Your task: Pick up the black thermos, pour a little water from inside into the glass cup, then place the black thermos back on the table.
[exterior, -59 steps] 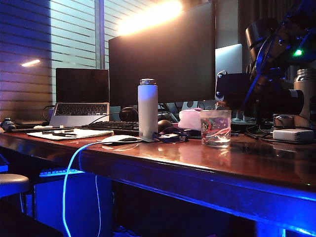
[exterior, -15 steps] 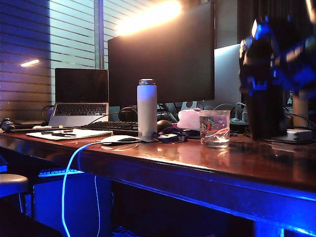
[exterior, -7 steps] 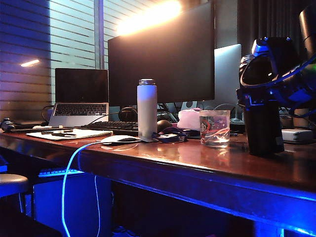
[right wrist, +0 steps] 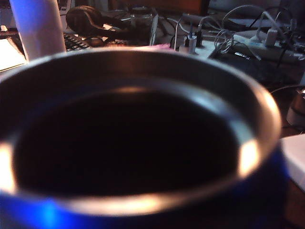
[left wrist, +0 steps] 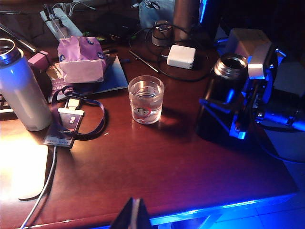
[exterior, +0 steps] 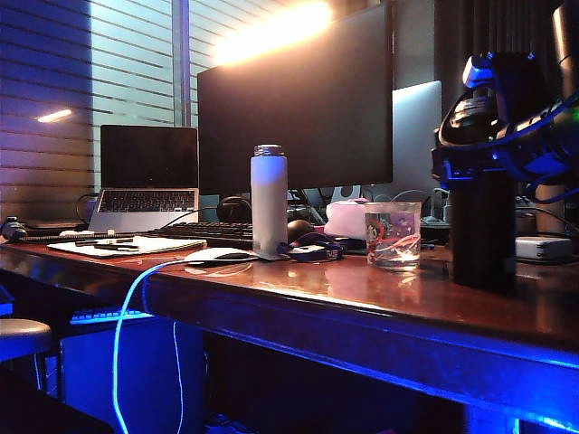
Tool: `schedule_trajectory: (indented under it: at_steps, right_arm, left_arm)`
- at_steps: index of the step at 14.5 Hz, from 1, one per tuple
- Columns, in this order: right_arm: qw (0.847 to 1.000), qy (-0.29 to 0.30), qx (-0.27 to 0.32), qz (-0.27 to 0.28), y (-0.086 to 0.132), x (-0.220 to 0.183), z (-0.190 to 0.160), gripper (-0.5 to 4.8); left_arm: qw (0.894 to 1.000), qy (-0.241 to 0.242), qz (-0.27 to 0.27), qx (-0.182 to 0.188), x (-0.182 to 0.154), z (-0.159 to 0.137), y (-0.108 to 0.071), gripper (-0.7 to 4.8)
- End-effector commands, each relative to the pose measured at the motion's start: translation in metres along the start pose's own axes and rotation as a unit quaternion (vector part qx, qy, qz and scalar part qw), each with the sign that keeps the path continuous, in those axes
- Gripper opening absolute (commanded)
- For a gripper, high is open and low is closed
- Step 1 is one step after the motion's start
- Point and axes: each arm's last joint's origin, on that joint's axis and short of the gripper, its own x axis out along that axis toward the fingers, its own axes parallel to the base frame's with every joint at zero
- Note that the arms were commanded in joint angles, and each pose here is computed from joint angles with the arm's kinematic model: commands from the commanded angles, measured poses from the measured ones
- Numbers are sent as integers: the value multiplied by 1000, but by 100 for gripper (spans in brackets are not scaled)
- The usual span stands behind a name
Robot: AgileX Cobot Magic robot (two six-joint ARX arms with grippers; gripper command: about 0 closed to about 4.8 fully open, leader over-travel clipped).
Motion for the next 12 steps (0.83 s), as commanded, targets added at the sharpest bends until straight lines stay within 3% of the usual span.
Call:
schedule_trajectory:
  at_steps: [1,10,11,12]
  right_arm:
    - [1000,-13,1,10,0,-4,10,479]
    - [999,-40,2,10,-2,-68,9,479]
    - [998,-63,2,8,-3,-82,14,380]
    - [998,-67,2,8,-4,-93,19,133]
  left_arm:
    - [1000,-8,-1,3,-2,3,-1,-3]
    - [1000,-8,-1,3,-2,3,-1,-3]
    - [1000,-8,-1,3,-2,3,-1,-3]
    - [1000,-8,-1,3,-2,3,-1,-3]
